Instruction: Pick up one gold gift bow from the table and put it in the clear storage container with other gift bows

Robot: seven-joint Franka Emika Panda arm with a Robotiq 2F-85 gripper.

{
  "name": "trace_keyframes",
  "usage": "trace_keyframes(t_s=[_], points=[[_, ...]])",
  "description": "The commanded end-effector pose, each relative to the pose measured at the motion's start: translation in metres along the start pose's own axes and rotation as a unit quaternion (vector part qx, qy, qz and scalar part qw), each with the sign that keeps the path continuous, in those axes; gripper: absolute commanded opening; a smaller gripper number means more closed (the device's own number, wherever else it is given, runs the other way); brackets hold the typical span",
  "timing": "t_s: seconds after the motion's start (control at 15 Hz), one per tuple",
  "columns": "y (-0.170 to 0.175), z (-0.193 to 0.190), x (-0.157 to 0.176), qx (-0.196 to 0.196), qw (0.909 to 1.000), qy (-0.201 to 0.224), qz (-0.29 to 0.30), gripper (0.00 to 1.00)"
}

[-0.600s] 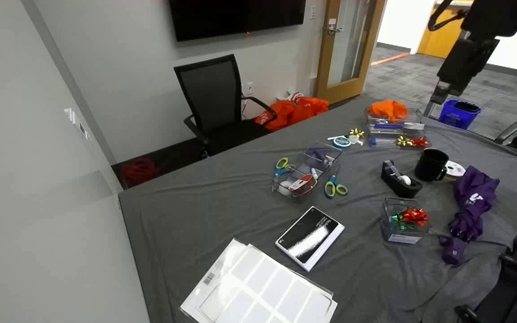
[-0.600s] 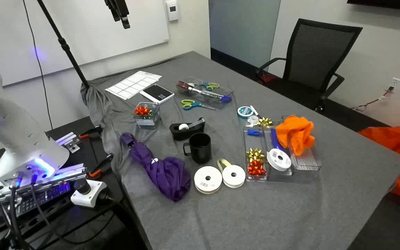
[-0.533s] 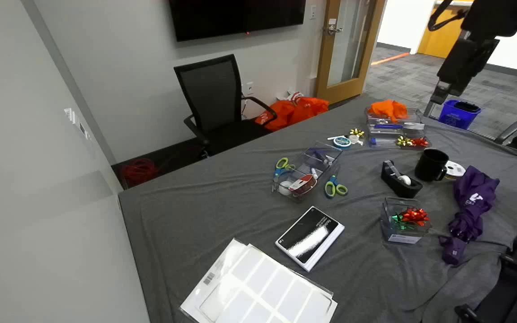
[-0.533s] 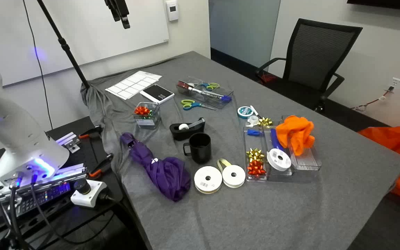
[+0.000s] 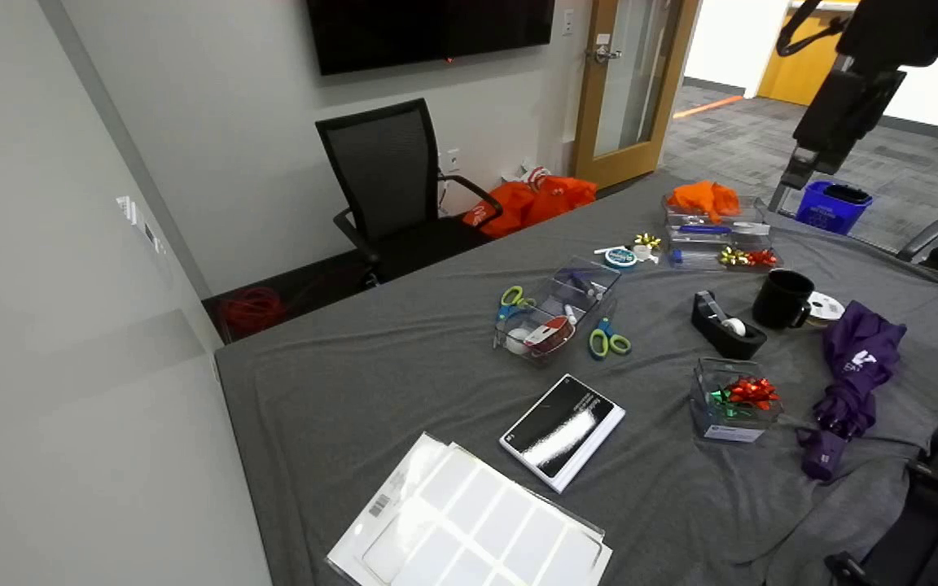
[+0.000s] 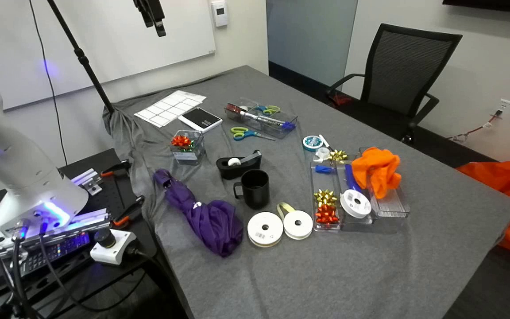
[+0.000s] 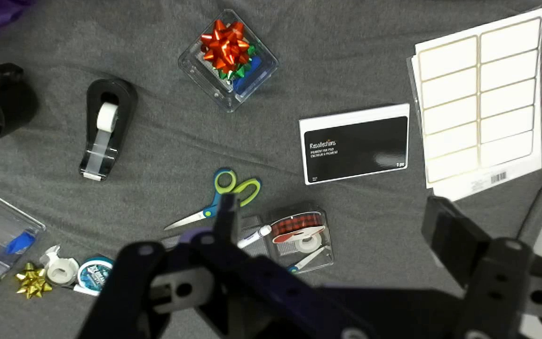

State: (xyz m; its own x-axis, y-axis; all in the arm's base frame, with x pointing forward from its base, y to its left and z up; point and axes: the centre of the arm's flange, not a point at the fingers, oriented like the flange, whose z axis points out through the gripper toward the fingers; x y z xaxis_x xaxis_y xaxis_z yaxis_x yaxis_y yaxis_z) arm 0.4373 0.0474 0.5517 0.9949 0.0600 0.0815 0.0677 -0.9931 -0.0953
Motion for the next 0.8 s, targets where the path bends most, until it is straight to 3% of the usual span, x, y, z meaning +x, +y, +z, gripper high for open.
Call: trace_keyframes(t_s=[0.0, 0.27, 0.47, 0.73], points=[[0.0, 0.0, 0.0, 0.0, 1.0, 0.0, 0.0, 1.0], [0.0, 0.0, 0.0, 0.0, 1.0, 0.0, 0.0, 1.0], [0.01, -0.005, 0.019, 0.015, 0.9989, 0.008, 0.043, 1.0], [0.04, -0.006, 0.056, 0.023, 0.9901, 0.036, 0.134, 1.0]])
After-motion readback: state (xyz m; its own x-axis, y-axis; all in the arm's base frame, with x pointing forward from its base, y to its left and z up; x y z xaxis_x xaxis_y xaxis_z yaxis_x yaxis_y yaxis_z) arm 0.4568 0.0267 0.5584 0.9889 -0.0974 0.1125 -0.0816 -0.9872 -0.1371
